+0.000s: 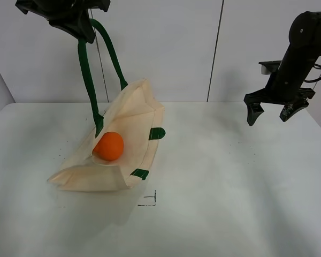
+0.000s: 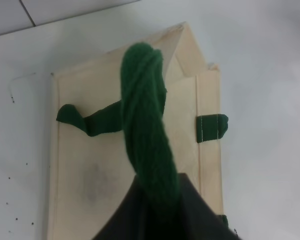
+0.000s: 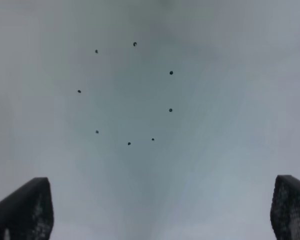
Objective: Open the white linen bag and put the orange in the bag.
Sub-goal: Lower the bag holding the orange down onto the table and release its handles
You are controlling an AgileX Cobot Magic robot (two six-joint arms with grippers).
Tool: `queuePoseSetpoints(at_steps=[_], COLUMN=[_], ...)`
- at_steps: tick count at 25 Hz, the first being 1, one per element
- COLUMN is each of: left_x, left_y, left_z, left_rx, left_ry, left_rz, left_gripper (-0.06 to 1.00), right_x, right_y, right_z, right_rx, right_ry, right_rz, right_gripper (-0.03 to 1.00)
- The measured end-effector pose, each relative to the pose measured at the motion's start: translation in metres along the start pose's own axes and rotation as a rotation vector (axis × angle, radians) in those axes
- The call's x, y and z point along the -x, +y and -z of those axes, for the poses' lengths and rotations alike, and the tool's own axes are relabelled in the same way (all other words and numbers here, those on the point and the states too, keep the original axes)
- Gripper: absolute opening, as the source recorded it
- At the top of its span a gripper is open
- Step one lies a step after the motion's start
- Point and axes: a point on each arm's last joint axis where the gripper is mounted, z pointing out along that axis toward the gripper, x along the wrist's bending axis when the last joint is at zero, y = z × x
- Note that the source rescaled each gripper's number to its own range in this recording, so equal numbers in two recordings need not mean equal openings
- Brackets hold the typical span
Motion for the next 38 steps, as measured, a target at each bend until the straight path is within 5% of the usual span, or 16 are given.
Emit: queuePoseSetpoints(at_steps=[8, 20, 31, 38], left_x=[0.0, 0.0, 0.0, 0.0], left_y=[0.0, 0.0, 0.0, 0.0], left_z=[0.0, 0.0, 0.0, 0.0], left_rx=[0.0, 0.0, 0.0, 0.0], left_ry=[0.0, 0.001, 0.001, 0.001], left_rz=[0.0, 0.0, 0.0, 0.0], left_gripper=[0.0, 0.0, 0.0, 0.0], right_x=[-0.001, -0.006, -0.01, -0.011], right_y=[-0.03, -0.213, -0.343, -0.373], right_z=[0.026, 0.093, 0.082, 0.084], right_rx=[0.013, 0.126, 0.566, 0.771], right_ry=[0.006, 0.003, 0.01, 0.007], right_rz=[-0.014, -0.015, -0.018, -0.018], right_gripper=[0.99, 0.99, 0.99, 0.99])
